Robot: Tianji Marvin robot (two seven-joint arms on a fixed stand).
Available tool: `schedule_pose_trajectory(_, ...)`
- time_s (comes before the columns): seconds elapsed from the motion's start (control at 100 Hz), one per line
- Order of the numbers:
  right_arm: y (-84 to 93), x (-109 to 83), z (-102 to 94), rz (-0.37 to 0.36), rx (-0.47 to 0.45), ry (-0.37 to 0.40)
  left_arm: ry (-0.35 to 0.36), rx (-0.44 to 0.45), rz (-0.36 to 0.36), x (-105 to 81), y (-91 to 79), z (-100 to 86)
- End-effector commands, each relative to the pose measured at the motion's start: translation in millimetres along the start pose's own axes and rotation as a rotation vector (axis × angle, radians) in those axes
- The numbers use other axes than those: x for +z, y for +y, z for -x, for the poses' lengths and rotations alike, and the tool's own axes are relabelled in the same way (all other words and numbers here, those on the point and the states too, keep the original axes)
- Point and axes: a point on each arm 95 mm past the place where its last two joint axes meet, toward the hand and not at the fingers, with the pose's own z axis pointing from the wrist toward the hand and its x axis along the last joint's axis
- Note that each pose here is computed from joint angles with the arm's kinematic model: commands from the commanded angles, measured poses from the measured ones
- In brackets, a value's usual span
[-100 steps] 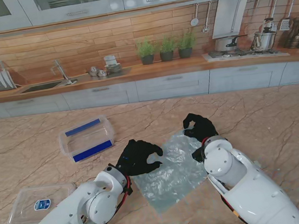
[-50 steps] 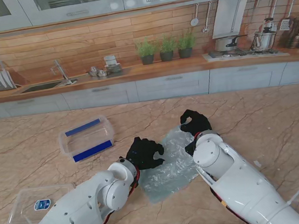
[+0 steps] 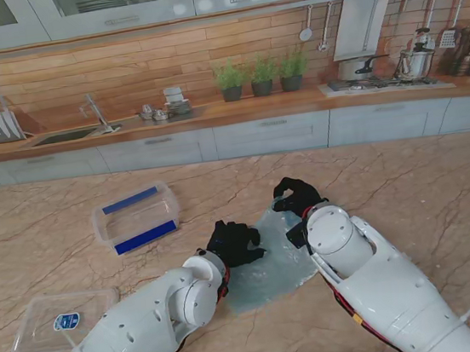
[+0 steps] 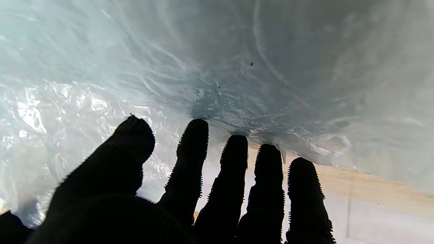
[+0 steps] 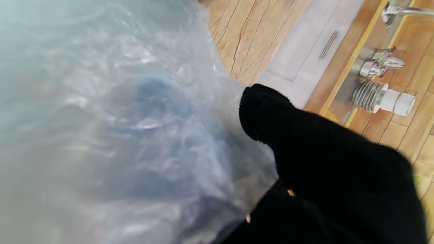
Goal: Fold the bubble film and place it into the plastic crate
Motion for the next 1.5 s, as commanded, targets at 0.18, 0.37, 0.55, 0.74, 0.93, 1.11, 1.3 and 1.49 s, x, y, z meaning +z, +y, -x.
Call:
schedule_pose_trajectory(0.18,-5.4,-6.5,-5.7,-0.086,0.04,0.027,-0.08,-0.225,0.016,-4.1,12.8,-3.7)
schedule_pose_trajectory(0.37,-9.6,-9.1,-6.9,-0.136,0.077,0.041,-0.116,-0.371,-0.006,-5.7,12.0,0.1)
schedule_pose_trajectory(0.55,-14.8,-13.0,-7.8,-0.176,0.103,0.065,-0.149,-0.497,-0.048,-7.3,11.5,1.4)
schedule_pose_trajectory(0.74,-21.0,-16.0,-7.4,-0.218,0.137,0.081,-0.154,-0.649,-0.072,-10.1,8.4,1.4)
schedule_pose_trajectory(0.93,-25.2,-17.9,-5.3,-0.272,0.134,0.1,-0.159,-0.818,-0.095,-16.7,1.1,1.0)
schedule_pose_trajectory(1.11,-27.4,-20.8,-5.2,-0.334,0.134,0.117,-0.145,-0.903,-0.111,-22.3,-4.1,1.8)
schedule_pose_trajectory(1.3,-30.9,-22.0,-5.6,-0.409,0.141,0.133,-0.127,-0.998,-0.087,-27.3,-7.3,0.9)
schedule_pose_trajectory(1.49,-39.1,-19.5,-5.9,-0.448,0.152,0.135,-0.129,-1.02,-0.068,-29.7,-8.2,0.7)
